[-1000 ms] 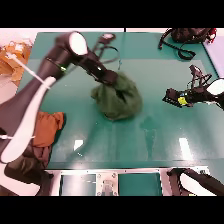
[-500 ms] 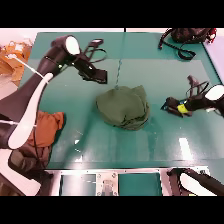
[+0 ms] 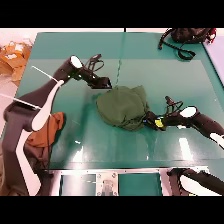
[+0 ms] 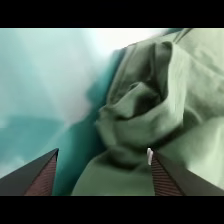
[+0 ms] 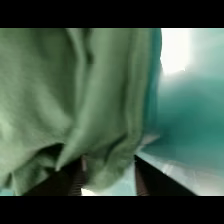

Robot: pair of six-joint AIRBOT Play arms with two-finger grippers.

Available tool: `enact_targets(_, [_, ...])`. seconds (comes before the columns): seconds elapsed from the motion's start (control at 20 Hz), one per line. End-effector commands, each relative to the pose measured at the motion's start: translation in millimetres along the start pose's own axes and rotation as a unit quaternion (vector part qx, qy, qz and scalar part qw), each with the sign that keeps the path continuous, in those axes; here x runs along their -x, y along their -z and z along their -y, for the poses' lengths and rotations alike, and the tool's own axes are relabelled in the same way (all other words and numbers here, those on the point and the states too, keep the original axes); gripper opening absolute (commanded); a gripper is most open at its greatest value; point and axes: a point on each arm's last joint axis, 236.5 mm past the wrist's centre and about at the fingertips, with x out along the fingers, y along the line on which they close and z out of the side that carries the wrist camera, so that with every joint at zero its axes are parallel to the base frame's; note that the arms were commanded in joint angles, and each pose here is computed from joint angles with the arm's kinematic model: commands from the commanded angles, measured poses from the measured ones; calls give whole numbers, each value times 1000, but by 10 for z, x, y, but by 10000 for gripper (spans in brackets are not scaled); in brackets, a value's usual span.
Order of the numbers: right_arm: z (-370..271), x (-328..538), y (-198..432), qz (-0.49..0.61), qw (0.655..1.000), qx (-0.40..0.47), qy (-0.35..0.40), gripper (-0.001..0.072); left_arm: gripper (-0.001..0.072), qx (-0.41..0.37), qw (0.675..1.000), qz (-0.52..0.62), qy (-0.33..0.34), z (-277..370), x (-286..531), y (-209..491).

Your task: Fold the shirts.

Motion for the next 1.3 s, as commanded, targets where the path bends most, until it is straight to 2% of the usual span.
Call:
enact_targets(0.0, [-50,-180,-43,3,1000,8,-11,263,632,-3,998,-12,56,177,-351,118])
enact_targets(0.05, [-62,-151,-96,8,1000,16,-12,148,389,-17,997,-29,63,221,-380,208])
enact_targets(0.1, [-73,-93,-170,12,1000,21,-15,47,78,-38,996,-44,72,270,-356,280])
enact_targets(0.15, [-65,-23,-237,12,999,26,-15,17,24,-61,993,-64,83,309,-282,348])
enact_targets(0.25, [16,174,-445,20,999,32,-6,16,22,-65,989,-100,88,259,-23,423])
enact_targets(0.4, [198,598,-949,72,997,27,11,16,22,-13,992,-122,18,-171,426,471])
enact_targets(0.6, [261,1148,-1679,161,986,42,15,16,22,23,983,-178,-43,-266,863,737])
enact_targets(0.7, [257,1156,-1828,162,985,51,16,15,22,32,981,-184,-60,-218,952,822])
enact_targets(0.8, [255,961,-1809,133,989,69,18,16,24,43,984,-168,-48,-100,931,782])
enact_targets(0.85, [278,850,-1781,119,990,70,20,15,25,52,987,-148,-35,-24,871,688])
enact_targets(0.9, [313,743,-1761,106,991,74,22,16,181,54,992,-112,-16,92,768,520])
enact_targets(0.95, [343,667,-1747,96,992,72,23,16,573,55,996,-68,-5,176,659,327])
enact_targets(1.0, [372,614,-1739,90,993,70,24,15,701,50,998,-24,-6,226,542,135])
enact_targets(1.05, [387,591,-1732,86,994,68,24,16,660,41,999,10,-13,262,428,3])
enact_targets(1.25, [390,586,-1728,85,994,67,24,16,659,5,998,59,-10,539,-150,14])
